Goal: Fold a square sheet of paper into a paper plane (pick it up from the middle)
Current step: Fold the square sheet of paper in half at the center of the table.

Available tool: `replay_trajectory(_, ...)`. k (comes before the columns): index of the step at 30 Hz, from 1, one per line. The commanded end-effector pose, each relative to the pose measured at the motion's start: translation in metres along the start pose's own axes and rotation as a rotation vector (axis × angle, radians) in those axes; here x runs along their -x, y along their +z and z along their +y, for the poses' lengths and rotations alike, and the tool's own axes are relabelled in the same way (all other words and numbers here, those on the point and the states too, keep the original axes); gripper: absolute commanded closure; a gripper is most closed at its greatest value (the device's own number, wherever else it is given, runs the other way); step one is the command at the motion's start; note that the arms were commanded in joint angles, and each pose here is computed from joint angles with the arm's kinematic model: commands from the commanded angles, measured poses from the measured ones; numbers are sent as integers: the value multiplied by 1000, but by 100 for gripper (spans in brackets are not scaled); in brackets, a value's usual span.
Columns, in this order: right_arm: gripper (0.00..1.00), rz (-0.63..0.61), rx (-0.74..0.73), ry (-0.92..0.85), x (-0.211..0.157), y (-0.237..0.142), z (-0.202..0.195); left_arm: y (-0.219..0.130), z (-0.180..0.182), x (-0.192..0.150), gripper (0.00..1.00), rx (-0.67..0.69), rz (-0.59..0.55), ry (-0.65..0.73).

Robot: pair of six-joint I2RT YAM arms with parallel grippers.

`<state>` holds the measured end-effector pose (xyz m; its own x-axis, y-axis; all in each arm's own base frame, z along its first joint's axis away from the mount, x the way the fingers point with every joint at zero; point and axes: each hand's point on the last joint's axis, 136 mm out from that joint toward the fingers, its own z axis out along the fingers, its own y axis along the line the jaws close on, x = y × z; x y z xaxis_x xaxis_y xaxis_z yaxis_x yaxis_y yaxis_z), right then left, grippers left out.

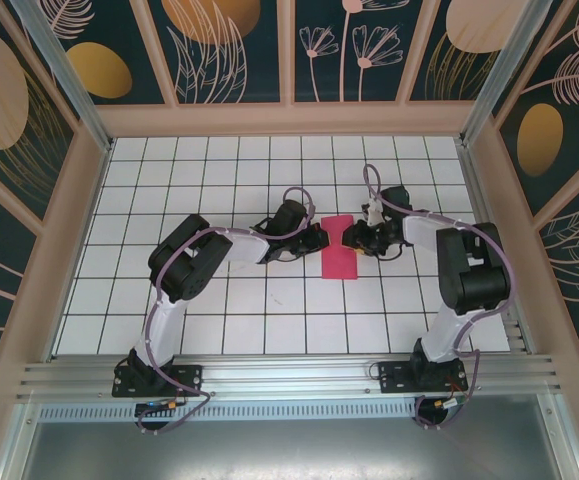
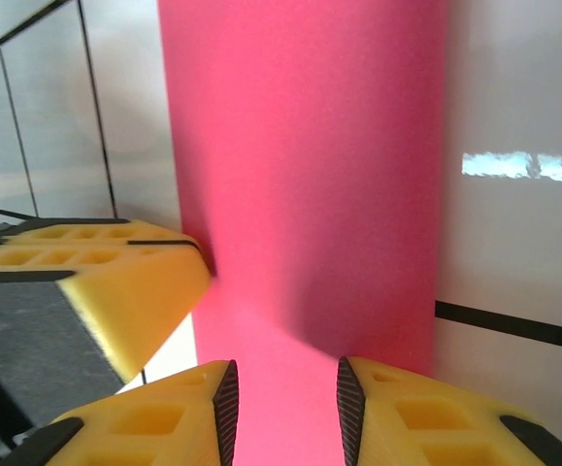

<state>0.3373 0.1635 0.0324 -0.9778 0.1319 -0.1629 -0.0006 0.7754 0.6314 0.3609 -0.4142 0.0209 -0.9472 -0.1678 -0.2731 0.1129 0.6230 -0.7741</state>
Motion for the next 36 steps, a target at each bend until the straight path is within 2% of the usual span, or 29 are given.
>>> replay_trajectory(1, 63, 9, -14, -1, -4, 7, -12, 14, 41, -24, 92, 112, 72, -23)
replay_trajectory(9, 62, 12, -93, 23, -8, 10, -31, 15, 41, -23, 92, 115, 77, -22)
replay_trajectory(12, 60, 3, -61, 10, -4, 4, -21, 15, 41, -25, 92, 116, 80, -21)
replay_trajectory(16, 60, -24, 49, -38, 2, -15, 13, 14, 42, -26, 92, 117, 85, -19)
replay_trajectory(19, 64, -14, 106, -51, -5, -21, 26, 14, 42, -26, 92, 116, 85, -18)
replay_trajectory(26, 69, 43, 103, 1, -30, -9, 10, 14, 42, -27, 92, 115, 88, -14)
replay_trajectory(31, 69, 47, -29, 42, -36, 2, -23, 16, 43, -30, 92, 108, 103, -15)
replay_trajectory(36, 68, 54, -55, 46, -37, 6, -30, 16, 46, -31, 92, 116, 107, -11)
